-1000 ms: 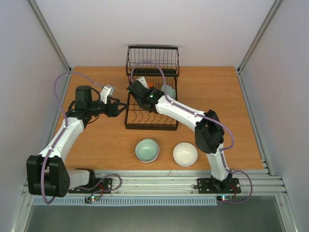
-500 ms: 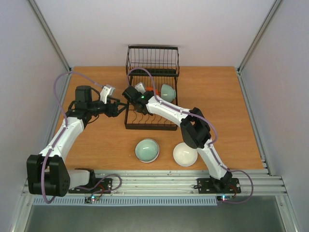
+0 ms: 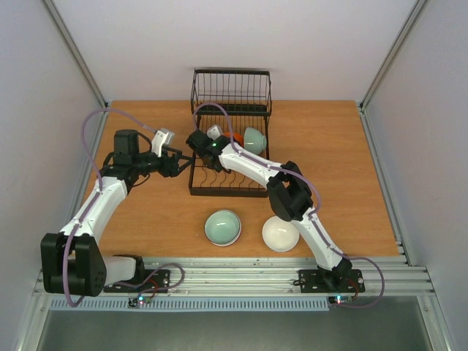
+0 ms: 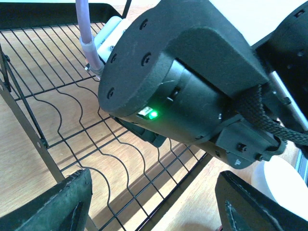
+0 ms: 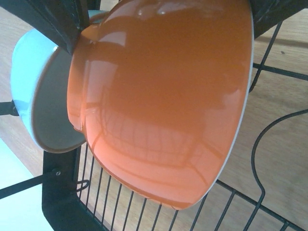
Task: Load the bowls into the dish rack
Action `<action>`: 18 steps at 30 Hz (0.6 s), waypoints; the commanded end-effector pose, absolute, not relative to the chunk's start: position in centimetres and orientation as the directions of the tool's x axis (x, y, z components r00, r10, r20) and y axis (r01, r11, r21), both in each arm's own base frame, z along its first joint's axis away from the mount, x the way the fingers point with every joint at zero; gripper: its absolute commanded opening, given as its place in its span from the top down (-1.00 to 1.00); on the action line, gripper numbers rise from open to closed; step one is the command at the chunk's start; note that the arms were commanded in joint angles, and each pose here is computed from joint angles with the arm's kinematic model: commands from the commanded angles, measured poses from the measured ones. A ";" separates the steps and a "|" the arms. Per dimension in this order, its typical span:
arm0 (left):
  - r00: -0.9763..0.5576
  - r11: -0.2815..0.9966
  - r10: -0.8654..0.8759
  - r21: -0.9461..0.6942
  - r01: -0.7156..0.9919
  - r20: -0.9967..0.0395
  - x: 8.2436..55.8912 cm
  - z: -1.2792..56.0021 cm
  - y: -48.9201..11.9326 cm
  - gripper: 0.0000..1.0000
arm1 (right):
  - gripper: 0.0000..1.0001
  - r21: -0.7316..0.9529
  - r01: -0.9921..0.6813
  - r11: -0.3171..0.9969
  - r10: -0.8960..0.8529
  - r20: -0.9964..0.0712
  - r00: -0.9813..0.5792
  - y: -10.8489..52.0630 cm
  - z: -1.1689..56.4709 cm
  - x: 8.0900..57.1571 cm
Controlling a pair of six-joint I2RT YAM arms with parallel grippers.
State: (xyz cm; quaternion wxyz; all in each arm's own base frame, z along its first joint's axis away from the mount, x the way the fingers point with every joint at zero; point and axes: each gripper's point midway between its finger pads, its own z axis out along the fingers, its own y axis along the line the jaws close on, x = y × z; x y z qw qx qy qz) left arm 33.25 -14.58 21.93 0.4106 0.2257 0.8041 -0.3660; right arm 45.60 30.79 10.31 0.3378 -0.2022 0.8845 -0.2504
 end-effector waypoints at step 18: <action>-0.535 0.611 0.057 -0.395 0.686 -0.843 33.6 22.2 -14.6 -0.40 | 0.96 -0.283 -0.125 0.951 -0.264 -0.534 -0.803 28.8 8.3 45.8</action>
